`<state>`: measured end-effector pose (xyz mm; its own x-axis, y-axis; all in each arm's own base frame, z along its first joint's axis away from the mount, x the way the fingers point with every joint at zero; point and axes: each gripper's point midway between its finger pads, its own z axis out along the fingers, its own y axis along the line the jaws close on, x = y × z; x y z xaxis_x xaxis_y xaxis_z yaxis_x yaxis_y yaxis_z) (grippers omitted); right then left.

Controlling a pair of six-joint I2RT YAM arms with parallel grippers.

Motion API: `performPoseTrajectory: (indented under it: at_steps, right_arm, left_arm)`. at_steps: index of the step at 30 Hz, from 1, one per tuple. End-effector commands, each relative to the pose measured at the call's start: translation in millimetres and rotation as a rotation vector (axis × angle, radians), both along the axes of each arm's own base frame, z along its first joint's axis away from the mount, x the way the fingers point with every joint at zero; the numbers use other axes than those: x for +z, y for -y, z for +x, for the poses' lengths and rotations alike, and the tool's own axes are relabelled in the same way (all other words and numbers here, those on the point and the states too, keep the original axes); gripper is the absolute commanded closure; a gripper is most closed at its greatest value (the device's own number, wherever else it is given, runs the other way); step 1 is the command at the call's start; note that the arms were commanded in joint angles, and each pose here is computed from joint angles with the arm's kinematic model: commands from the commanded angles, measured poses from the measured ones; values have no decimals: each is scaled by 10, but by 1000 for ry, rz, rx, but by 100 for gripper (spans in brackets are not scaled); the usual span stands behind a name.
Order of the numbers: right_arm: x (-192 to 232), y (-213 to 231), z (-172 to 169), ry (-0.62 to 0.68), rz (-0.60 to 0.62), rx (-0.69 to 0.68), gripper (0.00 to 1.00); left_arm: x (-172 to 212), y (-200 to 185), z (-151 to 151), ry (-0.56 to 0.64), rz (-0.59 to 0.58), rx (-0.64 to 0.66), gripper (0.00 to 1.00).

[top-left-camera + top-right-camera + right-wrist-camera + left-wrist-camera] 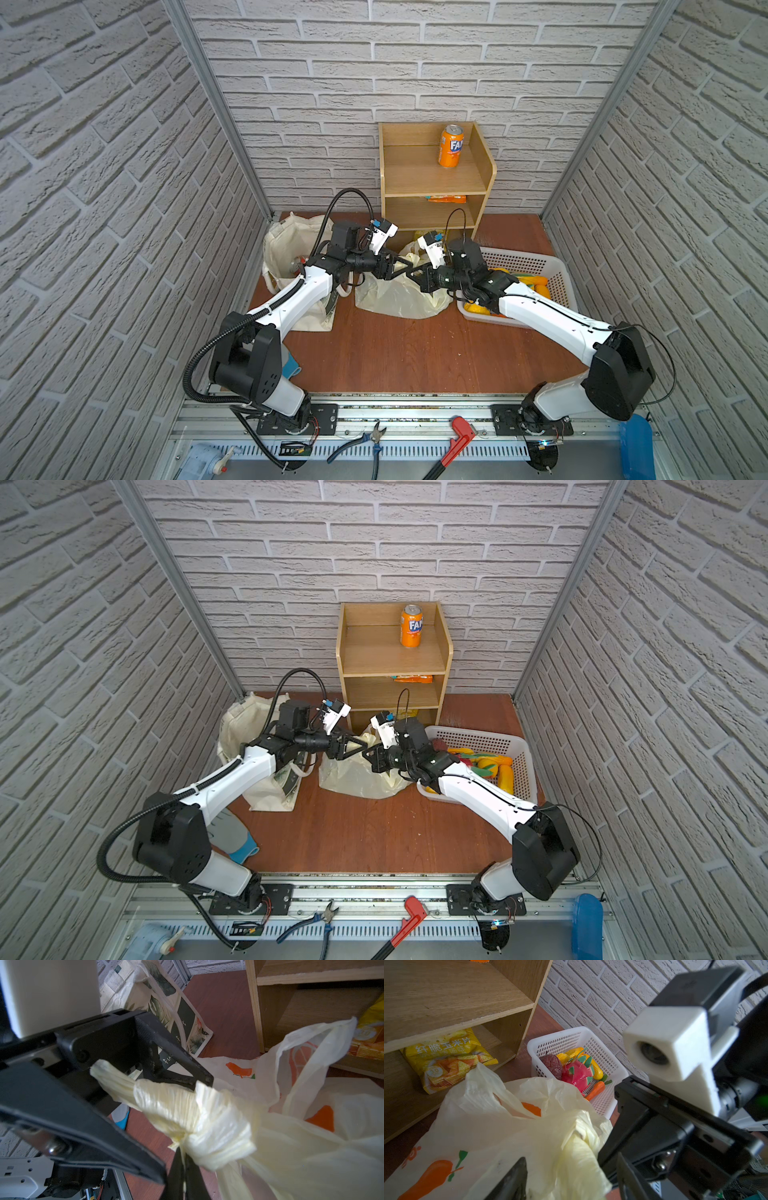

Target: Place the mixed food into the grocery bags and tie them

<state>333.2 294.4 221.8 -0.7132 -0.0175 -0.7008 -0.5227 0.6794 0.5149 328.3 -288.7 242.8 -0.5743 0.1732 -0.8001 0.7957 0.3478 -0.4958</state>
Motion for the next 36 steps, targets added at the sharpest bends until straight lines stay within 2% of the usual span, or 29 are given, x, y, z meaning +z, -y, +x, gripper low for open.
performPoseTrajectory:
  at_steps: [1,5,8,18,26,30,36]
  right_arm:
    - [129,15,-31,50,18,6,94]
    - [100,19,-37,45,14,7,95]
    - [78,47,-49,38,6,3,95]
    - [-121,544,-19,-21,-55,-123,95]
    - [-196,585,3,-51,-57,-134,94]
    - [-177,551,-1,-49,-41,-119,95]
    - [-217,550,-18,-54,-42,-113,95]
  left_arm:
    - [135,72,76,59,-25,-10,41]
    - [148,91,94,67,-38,-16,71]
    - [171,101,117,75,-45,-11,100]
    - [502,-50,143,213,-127,113,100]
    - [564,-41,81,215,-160,117,100]
    - [535,27,66,197,-158,93,85]
    - [423,124,62,166,-139,67,73]
